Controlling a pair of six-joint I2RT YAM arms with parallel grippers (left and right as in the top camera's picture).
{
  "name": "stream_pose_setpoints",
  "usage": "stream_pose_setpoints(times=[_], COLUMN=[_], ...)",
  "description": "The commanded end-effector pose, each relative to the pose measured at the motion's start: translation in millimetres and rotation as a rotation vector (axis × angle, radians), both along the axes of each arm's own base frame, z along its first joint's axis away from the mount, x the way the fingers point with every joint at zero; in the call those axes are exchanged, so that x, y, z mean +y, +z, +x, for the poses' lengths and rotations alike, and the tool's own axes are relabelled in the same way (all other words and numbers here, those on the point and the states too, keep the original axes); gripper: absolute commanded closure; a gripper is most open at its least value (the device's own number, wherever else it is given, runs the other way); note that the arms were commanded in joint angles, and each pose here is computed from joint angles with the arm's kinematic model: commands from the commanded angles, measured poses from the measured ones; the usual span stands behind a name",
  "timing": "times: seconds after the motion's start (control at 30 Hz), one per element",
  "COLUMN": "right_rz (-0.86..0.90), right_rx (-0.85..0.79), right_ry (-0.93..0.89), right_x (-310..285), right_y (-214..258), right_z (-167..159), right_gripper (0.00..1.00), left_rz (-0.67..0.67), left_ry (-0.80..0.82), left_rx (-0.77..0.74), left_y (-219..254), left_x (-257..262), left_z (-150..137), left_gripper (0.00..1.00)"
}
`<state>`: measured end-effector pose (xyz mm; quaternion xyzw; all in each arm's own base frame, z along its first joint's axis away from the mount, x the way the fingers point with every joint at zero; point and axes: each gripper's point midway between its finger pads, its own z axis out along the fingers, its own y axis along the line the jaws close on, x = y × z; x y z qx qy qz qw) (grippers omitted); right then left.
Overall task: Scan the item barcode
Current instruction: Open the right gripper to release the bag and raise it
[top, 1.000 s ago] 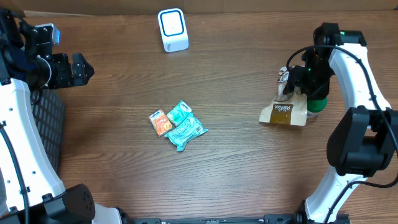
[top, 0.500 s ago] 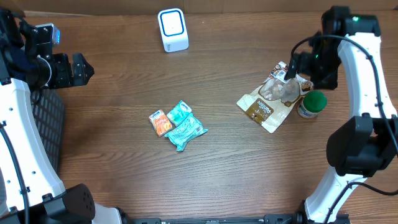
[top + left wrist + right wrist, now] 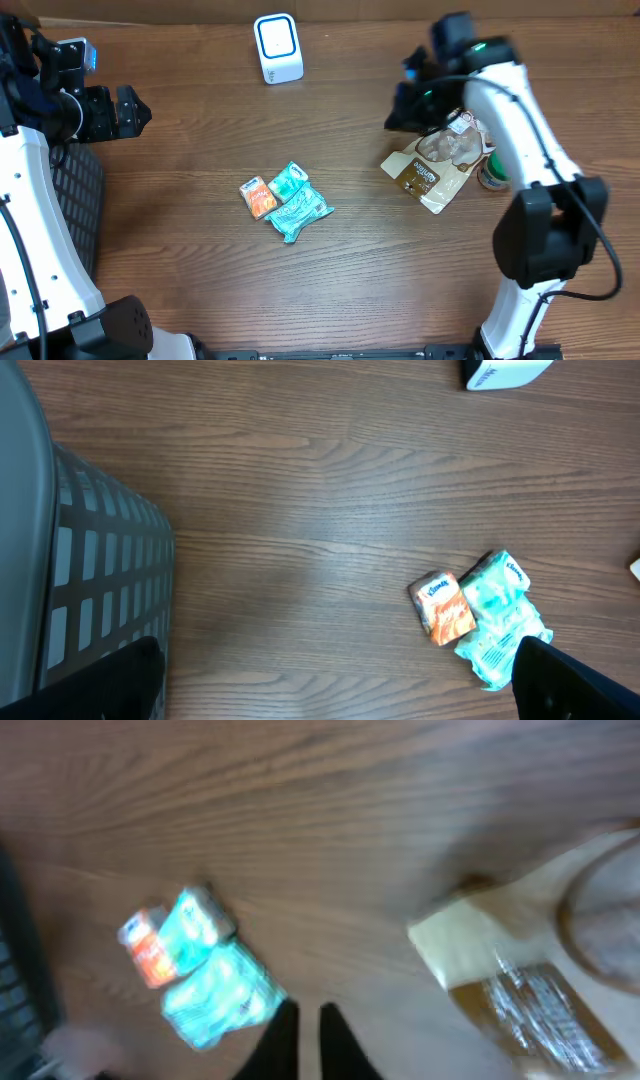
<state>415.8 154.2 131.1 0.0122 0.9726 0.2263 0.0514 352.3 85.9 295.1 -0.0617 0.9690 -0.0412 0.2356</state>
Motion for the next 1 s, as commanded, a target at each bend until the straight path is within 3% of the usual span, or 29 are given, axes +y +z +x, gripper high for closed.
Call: stream_pose_setpoints(times=[0.0,0.17,0.43,0.97], right_rz=[-0.119,-0.219,-0.272,-0.376], right_rx=[0.038,-0.002,0.014,0.181], right_ry=[-0.175,-0.368,-0.442,-0.555], right_x=[-14.6,-43.4,-80.3,-148.3], right_y=[-38.2,-82.9,-114.3,-123.4], right_z=[1.1,12.9,4.8,-31.7], right_gripper=[0.96,0.96,0.96,0.96], left_rz=[0.011,0.011,0.011,0.011], left_ry=[-0.023,-0.023,-0.024,-0.023], left_rx=[-0.013,-0.013,-0.013,-0.013], left_y=[3.7,3.7,3.7,3.7], left_x=[-2.3,-2.4,-2.4,-2.4], left_z=[1.4,1.4,1.4,1.4], left_gripper=[0.01,0.00,0.00,0.00])
